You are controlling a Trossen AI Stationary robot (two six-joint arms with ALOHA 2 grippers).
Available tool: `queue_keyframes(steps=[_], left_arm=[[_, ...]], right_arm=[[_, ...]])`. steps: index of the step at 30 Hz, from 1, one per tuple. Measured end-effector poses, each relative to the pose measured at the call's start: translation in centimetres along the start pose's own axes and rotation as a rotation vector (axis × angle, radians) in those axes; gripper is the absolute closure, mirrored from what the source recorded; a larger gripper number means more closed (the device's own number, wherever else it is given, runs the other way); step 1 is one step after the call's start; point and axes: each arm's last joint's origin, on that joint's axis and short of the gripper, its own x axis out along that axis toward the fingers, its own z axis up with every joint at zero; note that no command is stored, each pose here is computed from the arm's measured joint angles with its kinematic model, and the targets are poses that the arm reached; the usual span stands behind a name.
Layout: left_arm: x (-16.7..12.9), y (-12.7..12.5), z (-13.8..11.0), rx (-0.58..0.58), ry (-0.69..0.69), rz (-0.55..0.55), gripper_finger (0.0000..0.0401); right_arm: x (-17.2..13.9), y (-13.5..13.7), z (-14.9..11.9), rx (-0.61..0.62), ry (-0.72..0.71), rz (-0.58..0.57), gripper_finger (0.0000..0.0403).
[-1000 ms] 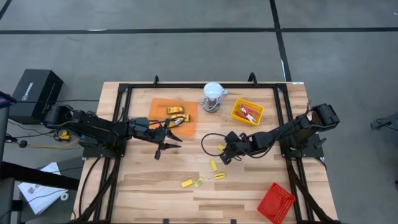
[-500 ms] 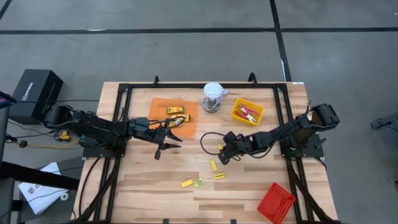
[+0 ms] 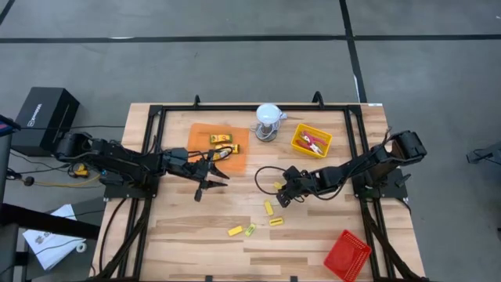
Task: Pick & Place School Supplies
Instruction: Put the yellow eraser into the red bin
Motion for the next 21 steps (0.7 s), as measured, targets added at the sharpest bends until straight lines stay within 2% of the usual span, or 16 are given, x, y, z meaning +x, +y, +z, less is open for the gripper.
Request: queue_keyframes(steps=[9, 21], left_arm=[[0.0, 0.0, 0.0, 0.000, 0.001, 0.000, 0.0295], [0.0, 0.0, -0.1, -0.001, 0.006, 0.000, 0.0295]], right_arm=[[0.3, -0.7, 0.0, 0.007, -0.010, 0.015, 0.0295], [0.9, -2.1, 1.6, -0.019, 0.022, -0.003, 0.0295]])
